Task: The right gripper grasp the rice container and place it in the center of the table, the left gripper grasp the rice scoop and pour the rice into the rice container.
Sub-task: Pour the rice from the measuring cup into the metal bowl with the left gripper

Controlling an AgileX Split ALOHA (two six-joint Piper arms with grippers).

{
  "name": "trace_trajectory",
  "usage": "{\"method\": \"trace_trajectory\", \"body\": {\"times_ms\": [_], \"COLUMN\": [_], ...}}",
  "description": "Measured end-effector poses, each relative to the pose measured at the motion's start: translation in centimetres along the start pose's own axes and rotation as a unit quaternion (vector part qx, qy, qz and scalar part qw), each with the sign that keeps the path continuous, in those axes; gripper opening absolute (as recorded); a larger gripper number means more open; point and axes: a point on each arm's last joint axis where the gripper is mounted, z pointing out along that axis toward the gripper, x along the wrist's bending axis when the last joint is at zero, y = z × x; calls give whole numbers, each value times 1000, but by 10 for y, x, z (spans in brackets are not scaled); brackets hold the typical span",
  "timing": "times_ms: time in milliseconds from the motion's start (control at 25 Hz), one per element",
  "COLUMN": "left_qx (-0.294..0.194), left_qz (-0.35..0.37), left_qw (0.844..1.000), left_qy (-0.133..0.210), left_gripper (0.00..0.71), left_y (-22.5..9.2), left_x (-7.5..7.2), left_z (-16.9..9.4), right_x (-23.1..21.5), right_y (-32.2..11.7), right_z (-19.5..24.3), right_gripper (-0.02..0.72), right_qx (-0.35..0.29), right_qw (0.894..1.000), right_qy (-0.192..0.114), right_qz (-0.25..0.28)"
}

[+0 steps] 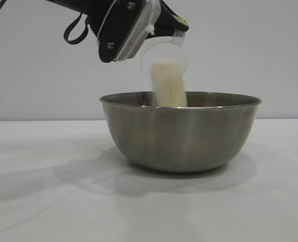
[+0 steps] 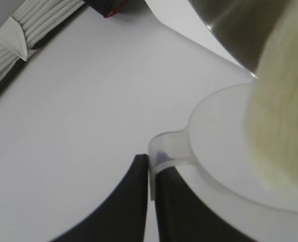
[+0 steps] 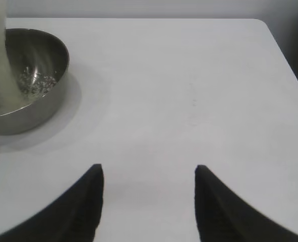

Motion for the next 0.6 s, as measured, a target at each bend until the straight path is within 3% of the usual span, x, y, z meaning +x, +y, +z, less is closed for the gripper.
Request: {"method": "trace_trajectory", "body": {"times_ms": [320,440,520,560,600], "left_qx": [0,10,31,50,73], "left_qz": [4,-89,-222,-288,-366], "left_qw": [1000,996,975,956,928], "left_qy": [0,-2,-2,-3,0], "left_gripper": [0,0,0,0,0], "left_y": [0,-2,-5,-8,-12], "left_x": [0,0,-2,-3,-5], "left_z": [0,0,0,-1,-1], "right_x": [0,0,0,0,0], "right_y": [0,0,0,0,0], "right_z": [0,0,0,0,0], "right_gripper": [390,390,390,390,390], "right_qx": [0,0,0,0,0], "right_qw": [1000,1000,1000,1000,1000], "right_qy": [0,0,0,0,0], "right_qz": [0,0,0,0,0]}}
